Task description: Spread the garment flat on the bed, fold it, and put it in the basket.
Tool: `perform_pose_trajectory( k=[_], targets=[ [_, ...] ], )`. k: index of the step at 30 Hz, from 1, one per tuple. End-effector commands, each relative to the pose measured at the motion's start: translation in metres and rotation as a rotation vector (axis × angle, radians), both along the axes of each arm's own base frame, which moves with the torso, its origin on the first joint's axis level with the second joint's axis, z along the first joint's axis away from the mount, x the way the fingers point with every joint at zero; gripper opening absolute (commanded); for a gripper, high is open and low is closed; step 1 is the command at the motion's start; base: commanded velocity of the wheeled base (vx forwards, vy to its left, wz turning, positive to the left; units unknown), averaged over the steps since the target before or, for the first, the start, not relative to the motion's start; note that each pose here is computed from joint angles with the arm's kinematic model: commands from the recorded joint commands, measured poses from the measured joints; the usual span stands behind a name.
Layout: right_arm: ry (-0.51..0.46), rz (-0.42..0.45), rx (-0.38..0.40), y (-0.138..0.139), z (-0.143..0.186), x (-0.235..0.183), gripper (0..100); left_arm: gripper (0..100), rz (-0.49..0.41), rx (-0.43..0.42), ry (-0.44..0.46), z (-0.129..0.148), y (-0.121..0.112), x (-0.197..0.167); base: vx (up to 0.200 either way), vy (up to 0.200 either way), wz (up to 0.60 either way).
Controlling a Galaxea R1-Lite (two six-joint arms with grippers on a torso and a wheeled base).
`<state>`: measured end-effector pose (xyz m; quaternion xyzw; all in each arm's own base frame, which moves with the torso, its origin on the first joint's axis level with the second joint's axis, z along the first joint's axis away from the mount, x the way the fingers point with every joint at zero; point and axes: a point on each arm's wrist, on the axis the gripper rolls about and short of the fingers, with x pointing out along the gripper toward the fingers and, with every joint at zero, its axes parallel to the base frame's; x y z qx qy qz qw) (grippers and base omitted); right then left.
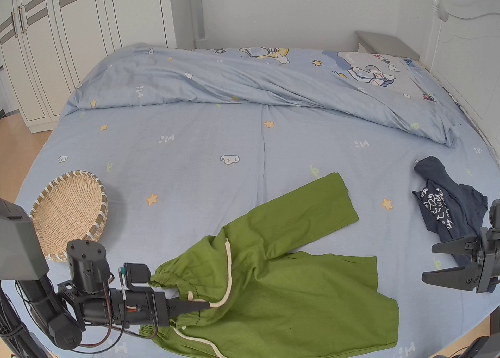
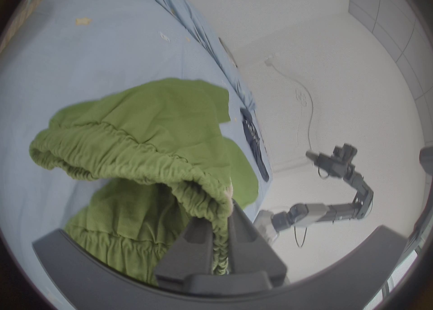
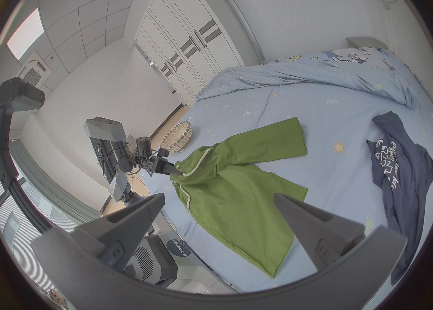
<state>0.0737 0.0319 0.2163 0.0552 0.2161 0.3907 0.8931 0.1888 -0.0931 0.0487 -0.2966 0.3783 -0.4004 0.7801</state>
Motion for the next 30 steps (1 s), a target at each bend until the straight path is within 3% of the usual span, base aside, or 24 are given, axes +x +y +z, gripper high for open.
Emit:
perform_pose_trajectory(
  k=[1,4,10,11,22,30],
  targets=[
    [0.003,0.001,-0.001,0.000,0.000,-0.001,100,0,-0.088,0.043,0.043,-0.008,-0.008,-0.020,0.000,0.000,0.00],
    [0.003,0.001,-0.001,0.000,0.000,-0.001,100,0,-0.083,0.129,0.083,-0.016,-0.014,-0.027,0.000,0.000,0.00],
    [0.003,0.001,-0.001,0.000,0.000,-0.001,100,0,-0.128,0.187,0.092,-0.026,-0.023,-0.033,0.000,0.000,0.00],
    [0.003,0.001,-0.001,0.000,0.000,-0.001,100,100,-0.128,0.188,0.094,-0.026,-0.023,-0.033,0.000,0.000,0.00],
    [0.006,0.003,-0.001,0.000,0.000,0.000,100,100,-0.104,0.171,0.057,-0.012,-0.020,-0.037,0.000,0.000,0.00],
    [0.006,0.003,-0.001,0.000,0.000,0.000,100,100,-0.074,0.144,0.025,0.025,0.004,-0.068,0.000,0.000,0.00]
  ],
)
